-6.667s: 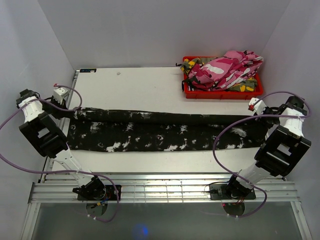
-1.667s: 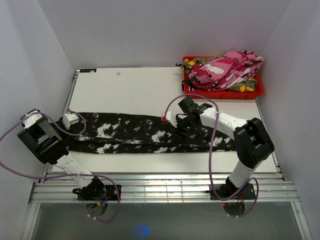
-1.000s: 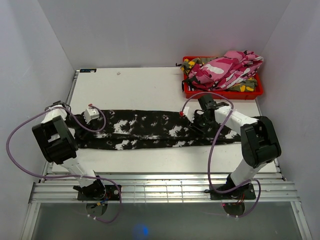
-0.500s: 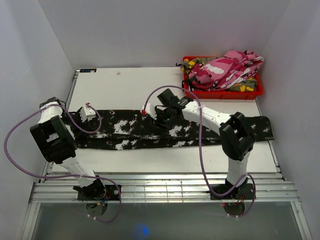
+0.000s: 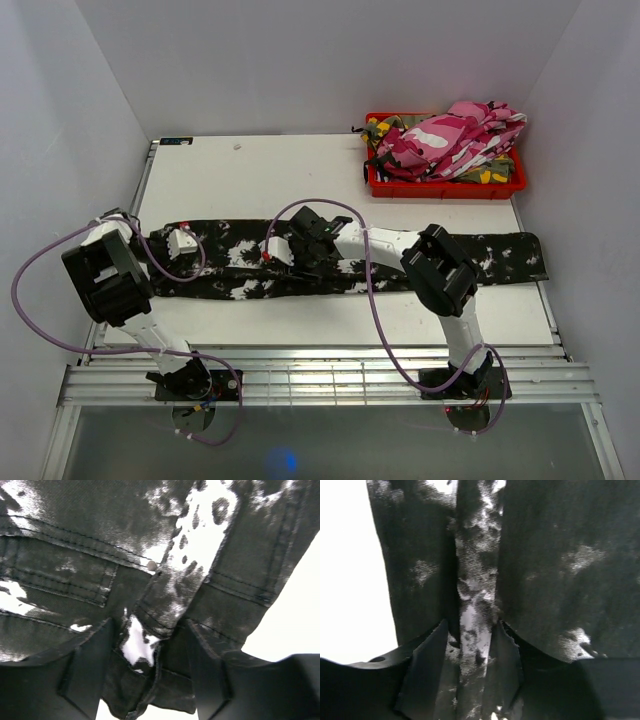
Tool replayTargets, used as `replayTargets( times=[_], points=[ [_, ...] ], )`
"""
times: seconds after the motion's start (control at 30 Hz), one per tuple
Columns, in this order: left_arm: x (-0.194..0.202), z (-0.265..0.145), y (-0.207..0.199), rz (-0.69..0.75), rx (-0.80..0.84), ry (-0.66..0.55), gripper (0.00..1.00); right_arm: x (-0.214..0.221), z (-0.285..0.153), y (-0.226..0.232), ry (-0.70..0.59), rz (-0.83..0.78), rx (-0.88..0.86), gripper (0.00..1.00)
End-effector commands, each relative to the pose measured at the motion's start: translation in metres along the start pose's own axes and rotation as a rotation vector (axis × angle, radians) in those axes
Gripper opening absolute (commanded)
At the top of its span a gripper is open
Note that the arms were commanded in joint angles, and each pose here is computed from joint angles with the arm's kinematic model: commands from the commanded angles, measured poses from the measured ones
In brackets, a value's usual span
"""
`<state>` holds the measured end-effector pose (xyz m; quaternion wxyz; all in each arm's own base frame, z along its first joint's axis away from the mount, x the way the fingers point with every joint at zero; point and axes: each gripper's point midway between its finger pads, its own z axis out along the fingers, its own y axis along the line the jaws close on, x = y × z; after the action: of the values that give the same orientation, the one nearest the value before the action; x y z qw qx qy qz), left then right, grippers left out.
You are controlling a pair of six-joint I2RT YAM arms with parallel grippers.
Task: Fold and stack the trousers
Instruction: Fold the trousers
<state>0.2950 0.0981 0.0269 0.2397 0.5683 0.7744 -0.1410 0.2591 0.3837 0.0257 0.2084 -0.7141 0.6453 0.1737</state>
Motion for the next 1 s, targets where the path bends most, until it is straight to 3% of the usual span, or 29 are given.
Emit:
replayTargets(
  times=[0.0, 0.1, 0.13, 0.17, 0.2, 0.43, 0.53, 0.63, 0.7, 0.8, 0.97],
  points=[
    [0.000, -0.003, 0.016, 0.091, -0.061, 0.008, 0.67, -0.002, 0.003, -0.024, -0.002, -0.006, 0.098, 0.47],
    [0.003, -0.001, 0.020, 0.104, -0.060, 0.011, 0.54, -0.002, 0.002, -0.024, -0.006, -0.004, 0.108, 0.30],
    [0.003, -0.002, 0.021, 0.112, -0.062, 0.012, 0.50, -0.001, 0.001, -0.024, -0.003, -0.002, 0.109, 0.16],
    [0.001, -0.005, 0.023, 0.122, -0.071, 0.012, 0.47, -0.003, -0.001, -0.025, -0.005, 0.002, 0.118, 0.09],
    [-0.001, -0.007, 0.024, 0.128, -0.079, 0.001, 0.40, -0.002, -0.003, -0.026, 0.000, 0.006, 0.125, 0.08],
    [-0.019, -0.033, 0.031, 0.165, -0.118, -0.021, 0.14, -0.016, -0.029, -0.030, -0.045, -0.025, 0.171, 0.08],
    [-0.021, -0.038, 0.028, 0.164, -0.117, -0.021, 0.16, -0.021, -0.036, -0.031, -0.058, -0.040, 0.182, 0.09],
    [-0.019, -0.035, 0.024, 0.161, -0.106, -0.021, 0.22, -0.013, -0.031, -0.030, -0.022, -0.044, 0.171, 0.26],
    [-0.018, -0.034, 0.024, 0.159, -0.105, -0.023, 0.27, -0.007, -0.026, -0.030, 0.002, -0.036, 0.161, 0.28],
    [-0.017, -0.033, 0.024, 0.156, -0.105, -0.023, 0.35, -0.001, -0.023, -0.026, 0.025, -0.032, 0.137, 0.44],
    [-0.014, -0.032, 0.026, 0.154, -0.103, -0.014, 0.37, 0.006, -0.023, -0.026, 0.033, -0.028, 0.128, 0.43]
  ],
)
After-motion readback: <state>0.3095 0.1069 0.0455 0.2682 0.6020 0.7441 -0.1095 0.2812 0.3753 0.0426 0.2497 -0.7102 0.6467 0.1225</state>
